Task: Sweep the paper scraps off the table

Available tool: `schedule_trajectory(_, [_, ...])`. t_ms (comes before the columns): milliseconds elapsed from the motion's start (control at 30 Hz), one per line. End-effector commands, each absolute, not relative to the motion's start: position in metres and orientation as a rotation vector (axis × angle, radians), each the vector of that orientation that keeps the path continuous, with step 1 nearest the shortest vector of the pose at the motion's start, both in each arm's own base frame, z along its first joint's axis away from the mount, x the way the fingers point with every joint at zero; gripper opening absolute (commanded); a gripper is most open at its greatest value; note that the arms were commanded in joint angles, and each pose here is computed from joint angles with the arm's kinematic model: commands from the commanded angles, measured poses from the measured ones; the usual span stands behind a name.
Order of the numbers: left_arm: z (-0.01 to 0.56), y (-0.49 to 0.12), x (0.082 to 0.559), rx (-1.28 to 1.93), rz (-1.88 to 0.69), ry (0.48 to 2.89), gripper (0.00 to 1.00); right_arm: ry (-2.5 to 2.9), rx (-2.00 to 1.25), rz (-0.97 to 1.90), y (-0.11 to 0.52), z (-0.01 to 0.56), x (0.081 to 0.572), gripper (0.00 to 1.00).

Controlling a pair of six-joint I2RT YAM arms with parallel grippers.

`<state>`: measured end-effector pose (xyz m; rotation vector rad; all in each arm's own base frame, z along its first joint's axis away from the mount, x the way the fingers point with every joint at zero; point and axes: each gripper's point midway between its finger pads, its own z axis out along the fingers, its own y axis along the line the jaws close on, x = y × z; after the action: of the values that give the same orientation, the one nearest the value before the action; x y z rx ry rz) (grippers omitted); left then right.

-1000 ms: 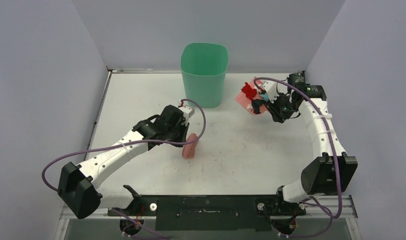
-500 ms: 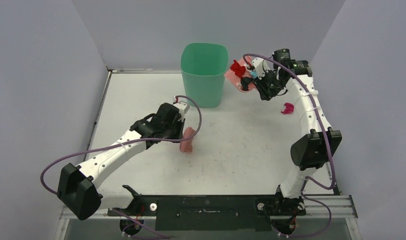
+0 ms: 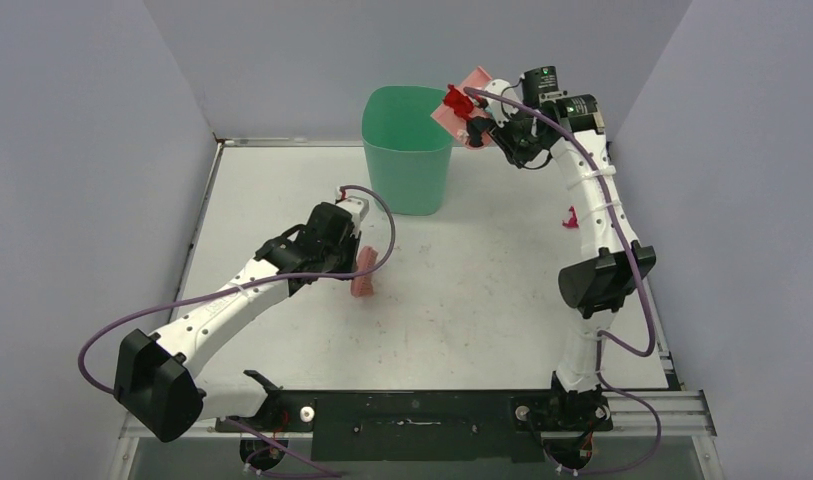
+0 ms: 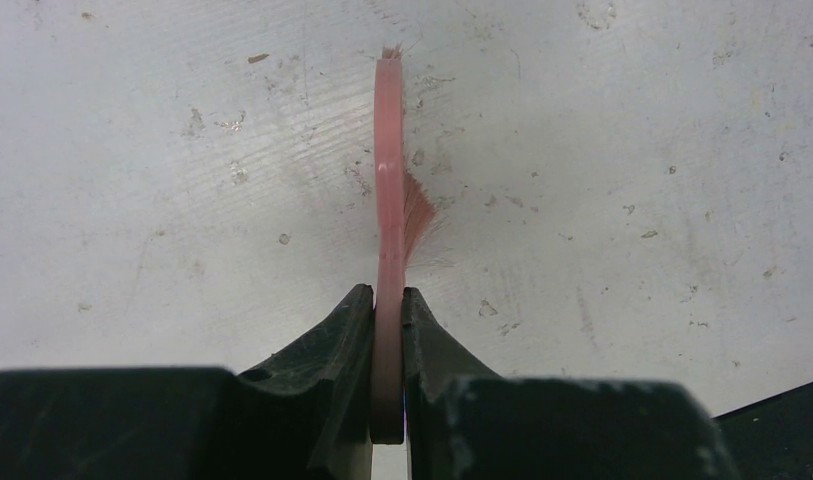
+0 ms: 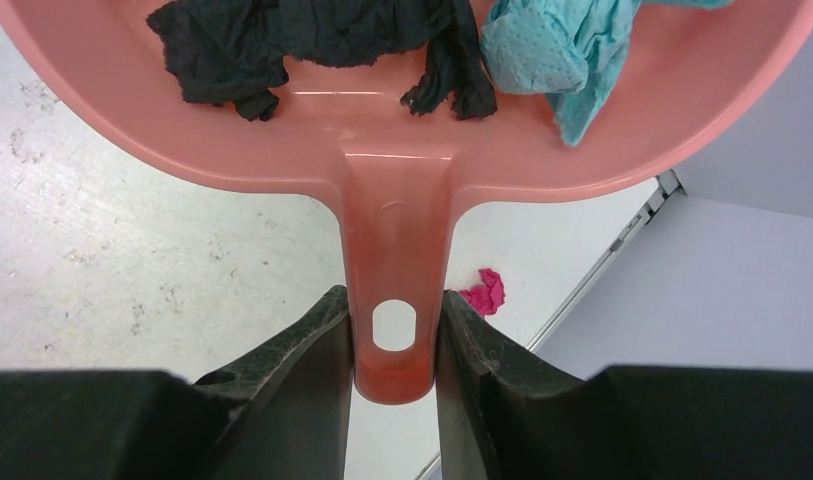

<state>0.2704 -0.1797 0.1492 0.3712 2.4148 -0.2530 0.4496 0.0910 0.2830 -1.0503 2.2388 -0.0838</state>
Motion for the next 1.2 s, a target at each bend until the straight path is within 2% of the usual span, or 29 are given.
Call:
schedule_trajectory(0, [0.156, -0.182, 0.279, 0.348, -0.255, 2.387, 0.0, 2.239, -0.969, -0.216, 0.093, 0.293, 0.463, 0.05])
schedule_trajectory(300, [0.15, -0.187, 0.277, 0.36, -0.29, 2.413, 0.0, 2.033, -0.699, -0.498, 0.094, 0.352, 0.503, 0.05])
schedule_trajectory(467, [0.148, -0.188, 0.276, 0.366, -0.292, 2.426, 0.0, 1.938, -0.754, -0.682, 0.114, 0.365, 0.51, 0.05])
schedule_trajectory(633, [0.147, -0.19, 0.274, 0.372, -0.302, 2.431, 0.0, 1.828, -0.78, -1.044, 0.124, 0.379, 0.516, 0.05])
schedule_trajectory(767, [0.145, -0.19, 0.273, 0.377, -0.307, 2.437, 0.0, 1.681, -0.681, -1.311, 0.125, 0.42, 0.519, 0.05])
schedule_trajectory(1167, [0.148, -0.191, 0.273, 0.379, -0.316, 2.433, 0.0, 1.51, -0.803, -1.552, 0.121, 0.451, 0.51, 0.05])
